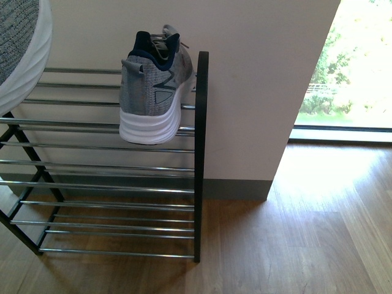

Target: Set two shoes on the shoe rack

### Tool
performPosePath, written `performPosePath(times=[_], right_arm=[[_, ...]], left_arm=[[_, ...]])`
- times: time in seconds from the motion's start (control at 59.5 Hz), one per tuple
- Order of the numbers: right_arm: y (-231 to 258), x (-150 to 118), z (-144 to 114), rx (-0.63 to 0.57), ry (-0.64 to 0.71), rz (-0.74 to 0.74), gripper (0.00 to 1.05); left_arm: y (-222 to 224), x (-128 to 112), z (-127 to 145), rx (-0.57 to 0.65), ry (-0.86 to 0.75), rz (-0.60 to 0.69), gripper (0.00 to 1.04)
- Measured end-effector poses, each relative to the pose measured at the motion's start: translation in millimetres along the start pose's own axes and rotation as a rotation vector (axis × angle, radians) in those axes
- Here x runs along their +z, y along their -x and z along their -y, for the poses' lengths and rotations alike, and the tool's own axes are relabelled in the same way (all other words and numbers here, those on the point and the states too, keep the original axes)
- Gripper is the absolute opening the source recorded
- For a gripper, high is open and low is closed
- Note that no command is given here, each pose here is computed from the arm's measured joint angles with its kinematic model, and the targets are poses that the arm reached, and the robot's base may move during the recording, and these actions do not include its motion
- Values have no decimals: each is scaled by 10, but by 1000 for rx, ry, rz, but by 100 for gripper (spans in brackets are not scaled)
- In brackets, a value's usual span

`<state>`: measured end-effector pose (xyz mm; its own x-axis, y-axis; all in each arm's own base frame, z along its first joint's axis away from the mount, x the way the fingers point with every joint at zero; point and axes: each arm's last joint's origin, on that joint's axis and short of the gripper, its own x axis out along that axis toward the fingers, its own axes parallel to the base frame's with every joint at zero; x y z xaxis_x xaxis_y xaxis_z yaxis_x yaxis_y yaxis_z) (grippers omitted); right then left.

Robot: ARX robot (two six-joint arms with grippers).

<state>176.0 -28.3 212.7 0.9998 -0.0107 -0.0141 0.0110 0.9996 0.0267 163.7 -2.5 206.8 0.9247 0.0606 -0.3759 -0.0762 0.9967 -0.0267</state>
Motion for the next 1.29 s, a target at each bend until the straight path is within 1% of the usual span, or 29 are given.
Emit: performPosePath(times=[0.034, 0.118, 0.269, 0.336, 0.369, 0.487, 0.857, 1.293], right_arm=[[37, -38, -24, 2, 3, 0, 39], [97, -88, -63, 3, 11, 6, 26], [209, -186, -124, 7, 22, 7, 1], [267, -235, -150, 5, 21, 7, 1], [297, -263, -189, -20, 21, 5, 1], [362, -311, -265, 15, 22, 5, 1], [511, -425, -261, 7, 23, 21, 1], [637, -411, -261, 7, 23, 35, 1]], left_arm=[[0, 0, 0, 0, 0, 0, 2], [0, 0, 0, 0, 0, 0, 2], [0, 0, 0, 0, 0, 0, 2], [0, 0, 0, 0, 0, 0, 2], [0, 0, 0, 0, 0, 0, 2], [0, 0, 0, 0, 0, 0, 2], [0, 0, 0, 0, 0, 0, 2], [0, 0, 0, 0, 0, 0, 2]])
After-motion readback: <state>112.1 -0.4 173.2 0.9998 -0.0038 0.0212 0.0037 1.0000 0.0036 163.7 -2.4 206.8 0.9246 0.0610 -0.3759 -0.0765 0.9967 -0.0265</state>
